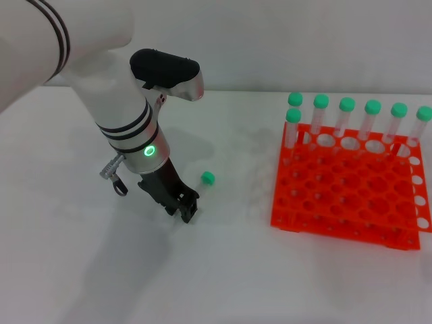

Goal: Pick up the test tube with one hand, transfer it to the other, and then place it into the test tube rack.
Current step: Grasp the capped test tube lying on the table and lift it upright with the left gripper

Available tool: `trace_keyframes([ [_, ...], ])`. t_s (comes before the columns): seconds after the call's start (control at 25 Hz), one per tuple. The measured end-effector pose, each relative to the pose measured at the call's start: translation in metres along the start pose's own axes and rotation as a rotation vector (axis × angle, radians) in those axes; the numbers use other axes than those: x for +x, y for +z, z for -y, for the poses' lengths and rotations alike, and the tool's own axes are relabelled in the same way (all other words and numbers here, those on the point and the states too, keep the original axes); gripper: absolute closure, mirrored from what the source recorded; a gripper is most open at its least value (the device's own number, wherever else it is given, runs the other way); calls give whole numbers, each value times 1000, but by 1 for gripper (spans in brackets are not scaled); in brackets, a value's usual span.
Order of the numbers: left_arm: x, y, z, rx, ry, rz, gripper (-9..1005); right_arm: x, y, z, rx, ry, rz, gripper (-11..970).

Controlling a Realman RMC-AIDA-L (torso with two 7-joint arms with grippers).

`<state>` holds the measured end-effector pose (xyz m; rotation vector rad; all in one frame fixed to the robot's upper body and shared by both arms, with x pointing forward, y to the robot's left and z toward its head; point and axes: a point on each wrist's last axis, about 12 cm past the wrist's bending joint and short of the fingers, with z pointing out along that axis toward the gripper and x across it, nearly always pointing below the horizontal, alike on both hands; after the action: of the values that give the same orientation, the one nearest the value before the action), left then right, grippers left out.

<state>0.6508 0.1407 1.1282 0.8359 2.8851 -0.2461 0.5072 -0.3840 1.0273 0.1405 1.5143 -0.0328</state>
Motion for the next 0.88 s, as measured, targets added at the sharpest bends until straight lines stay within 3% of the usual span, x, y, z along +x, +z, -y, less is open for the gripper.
trace_keyframes([
  [0.48,-3,-1,-3,-23,19,25,720,0,0,0,2,1,2,134],
  [0.6,-6,-1,-6,-43,19,52,816,0,0,1,4,1,1,134],
  [0.88,-13,-5,-30,-148,-25,190,816,0,1,-1,-3,4,0,134],
])
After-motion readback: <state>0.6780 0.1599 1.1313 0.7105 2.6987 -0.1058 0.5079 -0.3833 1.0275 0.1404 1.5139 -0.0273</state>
